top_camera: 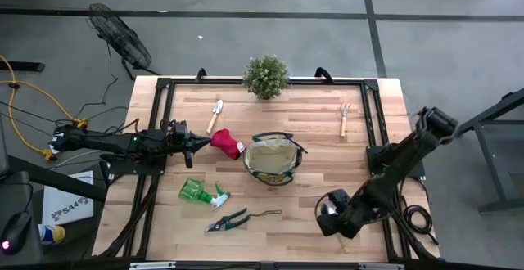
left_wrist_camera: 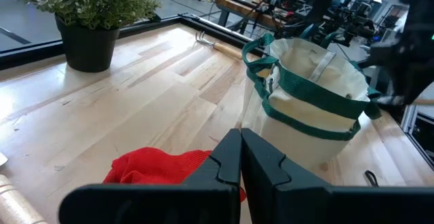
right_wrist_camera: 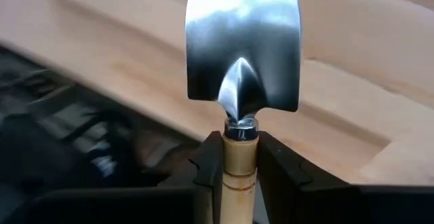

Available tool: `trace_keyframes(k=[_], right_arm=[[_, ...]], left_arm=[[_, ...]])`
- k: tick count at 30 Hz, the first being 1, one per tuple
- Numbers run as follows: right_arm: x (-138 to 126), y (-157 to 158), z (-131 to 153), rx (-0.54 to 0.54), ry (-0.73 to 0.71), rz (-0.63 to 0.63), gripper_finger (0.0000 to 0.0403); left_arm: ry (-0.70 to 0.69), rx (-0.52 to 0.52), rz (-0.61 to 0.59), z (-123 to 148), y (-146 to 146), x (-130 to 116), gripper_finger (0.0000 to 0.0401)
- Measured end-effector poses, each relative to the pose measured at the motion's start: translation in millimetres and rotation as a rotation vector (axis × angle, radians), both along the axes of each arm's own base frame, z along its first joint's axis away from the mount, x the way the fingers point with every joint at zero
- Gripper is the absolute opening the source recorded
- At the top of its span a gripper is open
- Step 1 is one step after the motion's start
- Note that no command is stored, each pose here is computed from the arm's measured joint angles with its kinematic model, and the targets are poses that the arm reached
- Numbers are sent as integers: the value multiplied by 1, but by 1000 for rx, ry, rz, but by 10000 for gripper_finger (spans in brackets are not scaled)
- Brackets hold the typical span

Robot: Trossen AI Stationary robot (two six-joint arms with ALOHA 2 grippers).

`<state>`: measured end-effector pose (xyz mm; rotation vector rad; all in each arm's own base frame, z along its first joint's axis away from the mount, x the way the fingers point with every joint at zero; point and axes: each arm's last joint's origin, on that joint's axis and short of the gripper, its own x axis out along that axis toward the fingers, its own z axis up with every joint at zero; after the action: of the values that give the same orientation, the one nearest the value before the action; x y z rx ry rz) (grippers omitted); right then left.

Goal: Pick & Place Garden tools in Gardening bag
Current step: Put the bottom trowel into the gardening bag

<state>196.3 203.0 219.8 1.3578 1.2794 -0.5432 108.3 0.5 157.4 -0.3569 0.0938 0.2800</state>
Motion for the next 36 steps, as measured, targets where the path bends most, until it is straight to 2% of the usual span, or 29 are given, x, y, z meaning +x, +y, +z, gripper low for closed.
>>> trace_keyframes(k=[7, 16, 24, 27, 31, 33, 36], right_arm=[[-14, -20, 46, 35, -231, -15, 56], [-15, -45, 72, -138, -513, -98, 56], [-1, -59, 74, -209, -560, -106, 56], [4, -64, 75, -205, -570, -120, 56], [11, -71, 77, -189, -579, -129, 56], [14, -75, 77, -179, -574, -134, 56], [20, -84, 77, -160, -567, -134, 56]], left_arm=[[-1, 1, 6, 0, 0, 0, 2], [-19, 0, 16, 2, 0, 0, 2], [-52, -92, -33, 3, -1, 1, 2], [-58, -105, -38, 3, -2, 1, 2], [-124, -175, -61, 8, -2, 1, 2], [-177, -135, -135, 15, -4, 2, 2], [-238, -22, -234, 26, -7, 1, 2]])
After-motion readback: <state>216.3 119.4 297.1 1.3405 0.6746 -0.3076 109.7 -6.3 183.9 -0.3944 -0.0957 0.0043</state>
